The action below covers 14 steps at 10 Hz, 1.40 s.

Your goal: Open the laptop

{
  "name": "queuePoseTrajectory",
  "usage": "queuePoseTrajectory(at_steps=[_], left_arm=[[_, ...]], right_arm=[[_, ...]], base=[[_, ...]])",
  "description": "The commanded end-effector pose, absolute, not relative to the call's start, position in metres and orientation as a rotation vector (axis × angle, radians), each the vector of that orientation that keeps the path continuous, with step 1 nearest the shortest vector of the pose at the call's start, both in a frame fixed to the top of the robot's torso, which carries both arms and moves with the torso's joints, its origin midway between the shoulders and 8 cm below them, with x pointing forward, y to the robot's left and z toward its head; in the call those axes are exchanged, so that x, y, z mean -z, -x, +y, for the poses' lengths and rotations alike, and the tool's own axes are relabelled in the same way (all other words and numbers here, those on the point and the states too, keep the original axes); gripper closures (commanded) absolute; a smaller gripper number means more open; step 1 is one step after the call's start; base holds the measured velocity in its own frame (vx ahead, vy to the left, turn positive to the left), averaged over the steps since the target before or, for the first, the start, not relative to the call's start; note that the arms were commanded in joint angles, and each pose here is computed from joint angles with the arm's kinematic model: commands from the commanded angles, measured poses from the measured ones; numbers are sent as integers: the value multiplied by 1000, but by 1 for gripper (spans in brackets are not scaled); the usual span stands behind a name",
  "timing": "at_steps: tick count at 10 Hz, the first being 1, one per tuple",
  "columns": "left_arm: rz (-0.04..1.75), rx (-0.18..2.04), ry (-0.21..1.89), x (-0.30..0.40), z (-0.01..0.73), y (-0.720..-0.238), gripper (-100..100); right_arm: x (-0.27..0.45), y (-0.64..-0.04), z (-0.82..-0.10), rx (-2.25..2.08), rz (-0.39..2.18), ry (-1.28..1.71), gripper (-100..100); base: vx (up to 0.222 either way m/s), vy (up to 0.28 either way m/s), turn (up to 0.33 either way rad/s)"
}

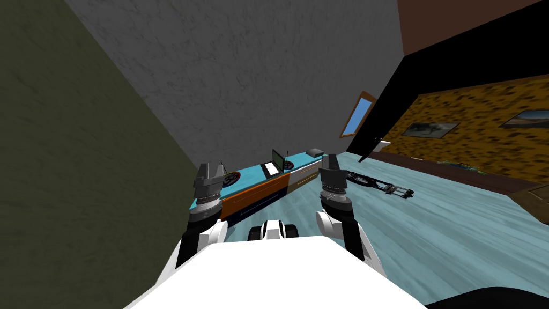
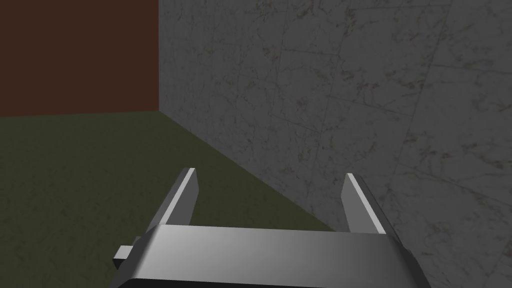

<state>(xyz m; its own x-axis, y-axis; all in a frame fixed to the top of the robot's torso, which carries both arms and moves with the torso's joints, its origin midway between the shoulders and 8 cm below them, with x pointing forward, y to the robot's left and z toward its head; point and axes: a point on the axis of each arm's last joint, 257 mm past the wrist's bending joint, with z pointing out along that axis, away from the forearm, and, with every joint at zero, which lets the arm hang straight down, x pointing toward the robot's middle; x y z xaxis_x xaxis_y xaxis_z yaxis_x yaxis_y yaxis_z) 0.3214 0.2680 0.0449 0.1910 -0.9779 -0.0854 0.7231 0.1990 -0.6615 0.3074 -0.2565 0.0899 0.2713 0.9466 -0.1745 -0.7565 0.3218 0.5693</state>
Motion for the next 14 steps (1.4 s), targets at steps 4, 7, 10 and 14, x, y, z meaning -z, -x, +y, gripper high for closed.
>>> queuePoseTrajectory(at_steps=[4,7,10,14], left_arm=[[717,1269,489,-27,251,-337,-100],[821,1233,498,-3,243,-354,-100],[891,1200,519,17,239,-368,-100],[969,1155,555,43,235,-384,-100]], right_arm=[[-90,-307,-257,-1191,539,-415,0],[-90,-307,-257,-1191,539,-415,0],[-90,-307,-257,-1191,539,-415,0],[-90,-307,-257,-1191,539,-415,0]], base=[[57,-79,72],[144,-181,154],[91,-193,130],[102,-161,132]])
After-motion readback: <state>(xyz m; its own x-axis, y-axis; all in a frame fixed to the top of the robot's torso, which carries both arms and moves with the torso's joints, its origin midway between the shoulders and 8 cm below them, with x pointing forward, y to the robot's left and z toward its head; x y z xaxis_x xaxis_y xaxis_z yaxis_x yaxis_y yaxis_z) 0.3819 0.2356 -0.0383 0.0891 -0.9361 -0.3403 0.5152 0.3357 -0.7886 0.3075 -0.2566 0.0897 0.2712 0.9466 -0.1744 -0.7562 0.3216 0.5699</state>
